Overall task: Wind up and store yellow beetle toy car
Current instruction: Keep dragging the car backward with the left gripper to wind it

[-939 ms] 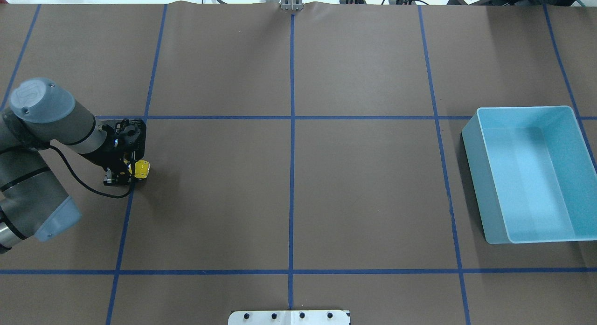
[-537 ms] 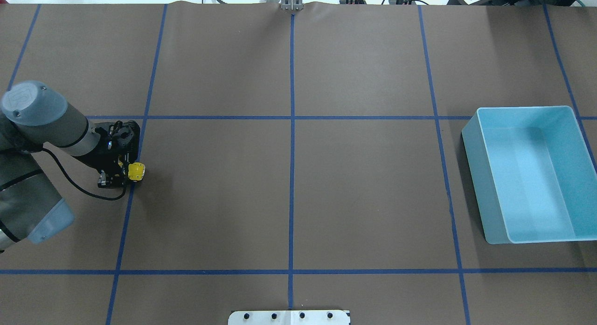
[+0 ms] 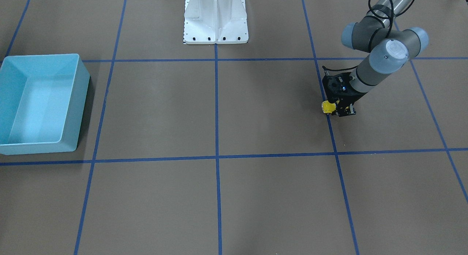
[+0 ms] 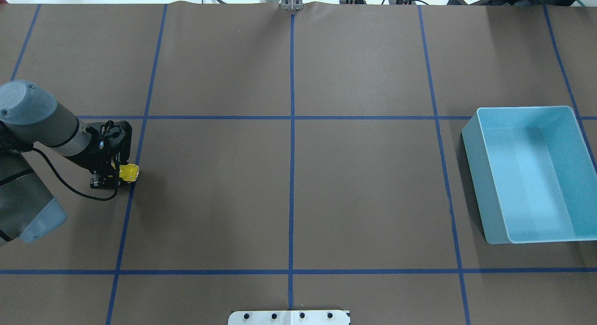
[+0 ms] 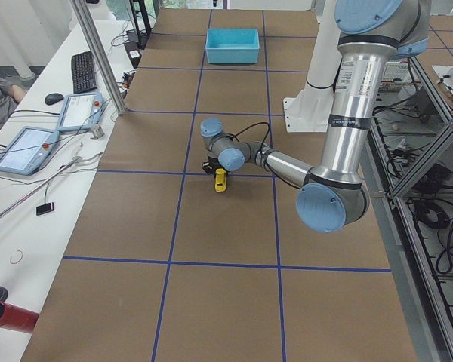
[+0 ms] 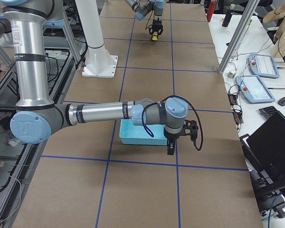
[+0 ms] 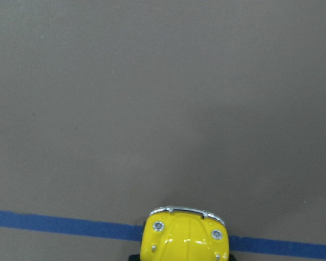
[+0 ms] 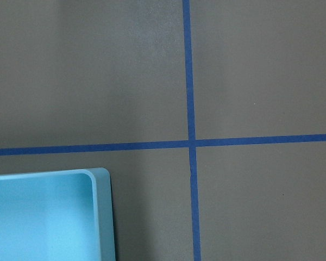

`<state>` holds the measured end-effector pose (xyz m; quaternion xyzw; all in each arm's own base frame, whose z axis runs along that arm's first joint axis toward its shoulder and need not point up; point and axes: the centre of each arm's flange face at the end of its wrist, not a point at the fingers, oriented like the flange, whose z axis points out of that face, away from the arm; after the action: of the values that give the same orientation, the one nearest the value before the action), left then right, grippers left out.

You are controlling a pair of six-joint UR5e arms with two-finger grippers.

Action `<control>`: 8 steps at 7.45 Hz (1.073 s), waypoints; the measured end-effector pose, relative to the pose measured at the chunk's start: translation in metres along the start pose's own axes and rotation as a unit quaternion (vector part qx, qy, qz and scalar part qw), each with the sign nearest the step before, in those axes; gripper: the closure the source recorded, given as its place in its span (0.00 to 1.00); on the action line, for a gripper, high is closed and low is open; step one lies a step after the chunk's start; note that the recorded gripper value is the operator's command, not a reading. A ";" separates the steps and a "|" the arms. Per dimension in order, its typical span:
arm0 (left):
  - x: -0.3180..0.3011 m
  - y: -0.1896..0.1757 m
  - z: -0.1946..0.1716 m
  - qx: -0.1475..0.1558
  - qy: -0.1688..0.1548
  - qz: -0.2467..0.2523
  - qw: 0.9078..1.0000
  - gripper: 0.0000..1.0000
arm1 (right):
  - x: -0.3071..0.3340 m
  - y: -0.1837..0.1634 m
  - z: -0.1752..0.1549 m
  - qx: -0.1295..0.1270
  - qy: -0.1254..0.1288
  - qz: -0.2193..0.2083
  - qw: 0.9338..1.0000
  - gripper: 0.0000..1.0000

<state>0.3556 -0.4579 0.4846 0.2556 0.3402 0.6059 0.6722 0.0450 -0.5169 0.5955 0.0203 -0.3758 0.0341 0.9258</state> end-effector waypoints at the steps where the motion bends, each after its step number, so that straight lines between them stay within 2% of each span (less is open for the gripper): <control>1: 0.000 0.004 0.000 0.001 0.002 -0.001 1.000 1.00 | 0.000 0.000 0.000 0.000 0.000 0.000 1.000 0.00; 8: -0.006 0.026 -0.002 0.005 0.007 -0.010 1.000 1.00 | -0.001 0.000 0.000 0.000 0.000 -0.001 1.000 0.00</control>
<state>0.3374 -0.4601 0.5041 0.2512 0.3502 0.5989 0.6750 0.0445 -0.5173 0.5950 0.0207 -0.3759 0.0331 0.9259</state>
